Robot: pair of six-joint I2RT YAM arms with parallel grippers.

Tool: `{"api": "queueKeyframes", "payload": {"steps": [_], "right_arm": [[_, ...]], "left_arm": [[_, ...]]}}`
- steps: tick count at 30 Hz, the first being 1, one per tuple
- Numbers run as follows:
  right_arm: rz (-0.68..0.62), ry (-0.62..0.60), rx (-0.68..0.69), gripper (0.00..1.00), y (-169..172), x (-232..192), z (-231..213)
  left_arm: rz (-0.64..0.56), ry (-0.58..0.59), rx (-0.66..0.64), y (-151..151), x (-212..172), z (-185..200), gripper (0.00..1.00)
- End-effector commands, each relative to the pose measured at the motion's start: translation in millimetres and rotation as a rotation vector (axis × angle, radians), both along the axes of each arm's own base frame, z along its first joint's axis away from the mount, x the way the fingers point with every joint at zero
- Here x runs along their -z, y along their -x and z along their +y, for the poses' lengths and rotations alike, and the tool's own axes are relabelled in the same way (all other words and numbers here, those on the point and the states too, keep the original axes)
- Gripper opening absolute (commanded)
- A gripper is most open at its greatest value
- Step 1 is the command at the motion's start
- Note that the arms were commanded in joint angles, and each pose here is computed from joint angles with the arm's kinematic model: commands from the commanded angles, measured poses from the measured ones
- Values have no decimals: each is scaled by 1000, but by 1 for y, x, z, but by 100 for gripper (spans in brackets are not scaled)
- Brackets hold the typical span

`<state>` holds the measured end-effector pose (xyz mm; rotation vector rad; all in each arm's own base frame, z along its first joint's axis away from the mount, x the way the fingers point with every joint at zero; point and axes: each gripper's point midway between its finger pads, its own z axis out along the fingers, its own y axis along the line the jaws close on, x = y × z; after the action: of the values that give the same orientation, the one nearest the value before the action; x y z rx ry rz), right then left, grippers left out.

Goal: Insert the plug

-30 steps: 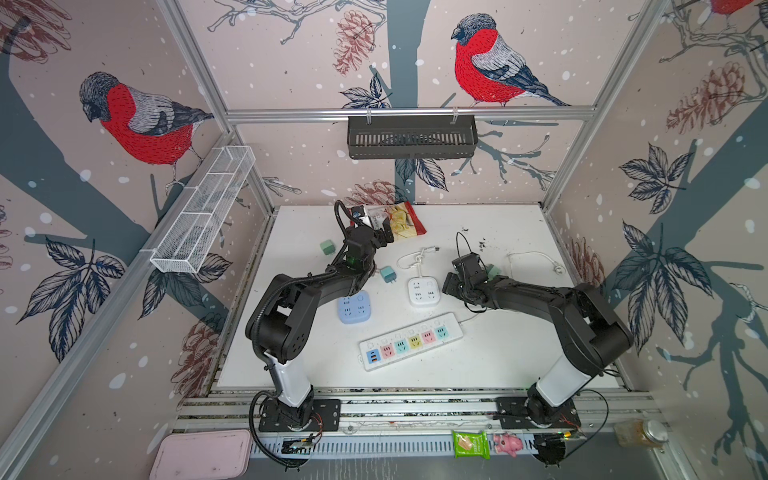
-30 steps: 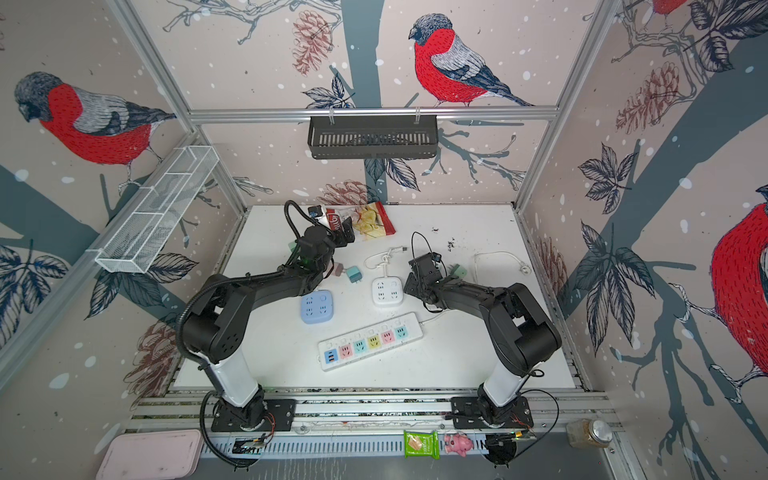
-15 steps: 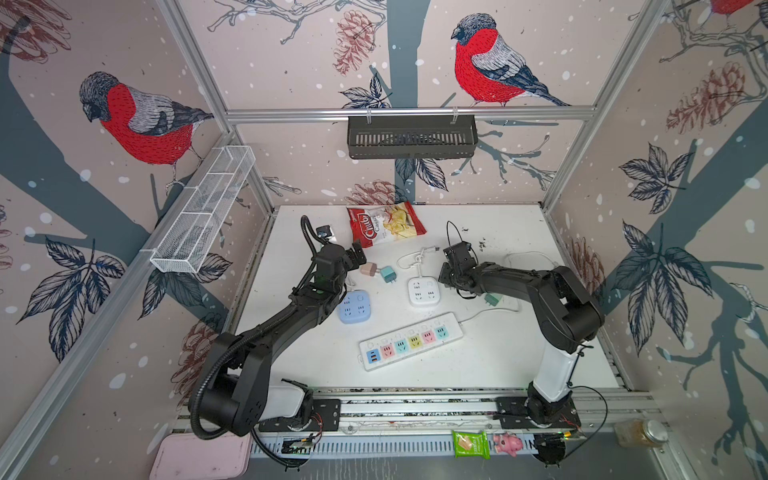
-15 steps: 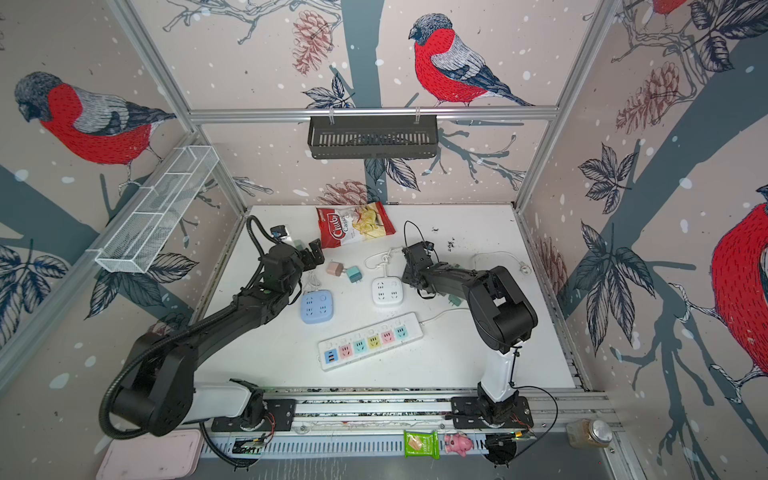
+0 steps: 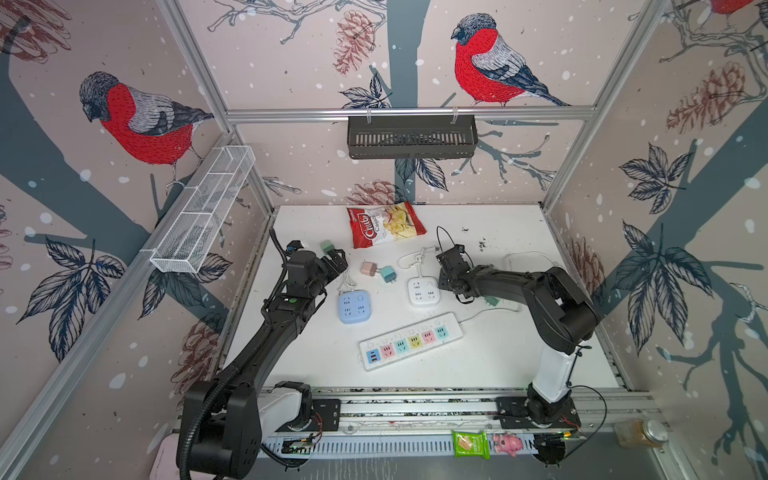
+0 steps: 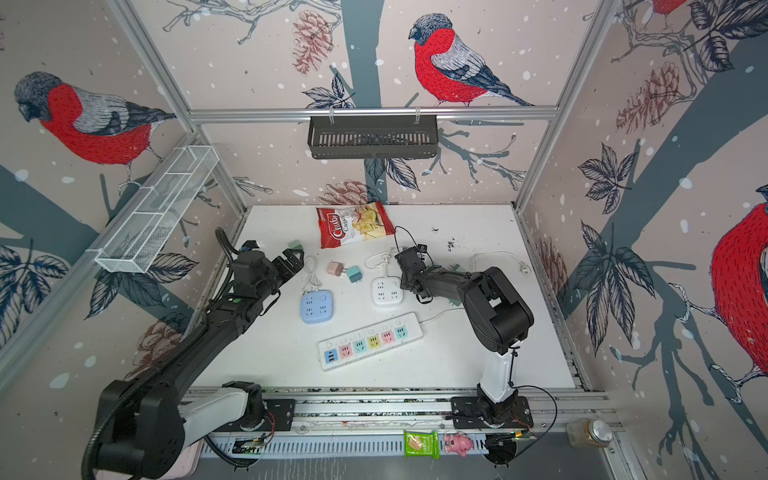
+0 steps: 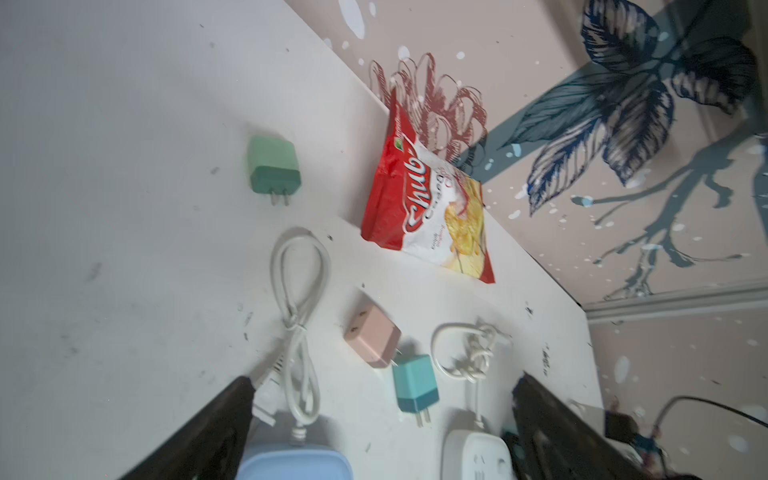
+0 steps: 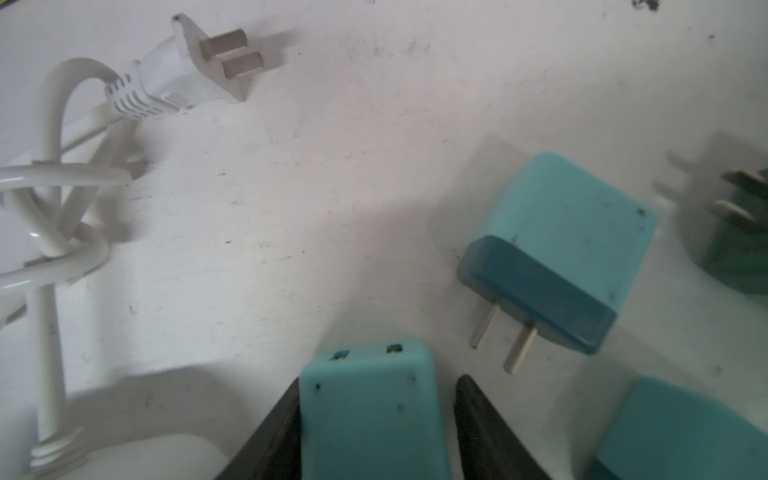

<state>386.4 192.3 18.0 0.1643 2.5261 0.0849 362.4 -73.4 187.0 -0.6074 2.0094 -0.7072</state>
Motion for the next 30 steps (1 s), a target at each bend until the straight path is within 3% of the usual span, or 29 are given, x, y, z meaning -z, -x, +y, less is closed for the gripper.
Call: {"api": "queueKeyframes", "payload": {"steps": [1, 5, 10, 14, 18, 23, 27, 30], "right_arm": [[74, 1, -36, 48, 16, 18, 3], [84, 9, -52, 41, 21, 21, 10], [49, -9, -35, 34, 23, 5, 8], [-40, -46, -24, 29, 19, -32, 5], [-158, -67, -18, 23, 20, -76, -4], [-345, -127, -63, 17, 39, -135, -6], [-512, -116, -146, 11, 67, -179, 6], [-639, -117, -218, 11, 91, -206, 16]], "left_arm": [[-30, 45, 11, 2, -13, -3, 97], [-13, 11, -51, 3, 8, 8, 97], [-131, 9, 130, 3, 14, -21, 98], [-64, -70, 149, -6, 29, -29, 97], [-105, -127, 200, -7, 21, -47, 97], [-256, -223, 279, 9, -18, -69, 97], [-469, -183, 361, 36, -52, -83, 97], [-531, -162, 391, 45, -64, -87, 97]]}}
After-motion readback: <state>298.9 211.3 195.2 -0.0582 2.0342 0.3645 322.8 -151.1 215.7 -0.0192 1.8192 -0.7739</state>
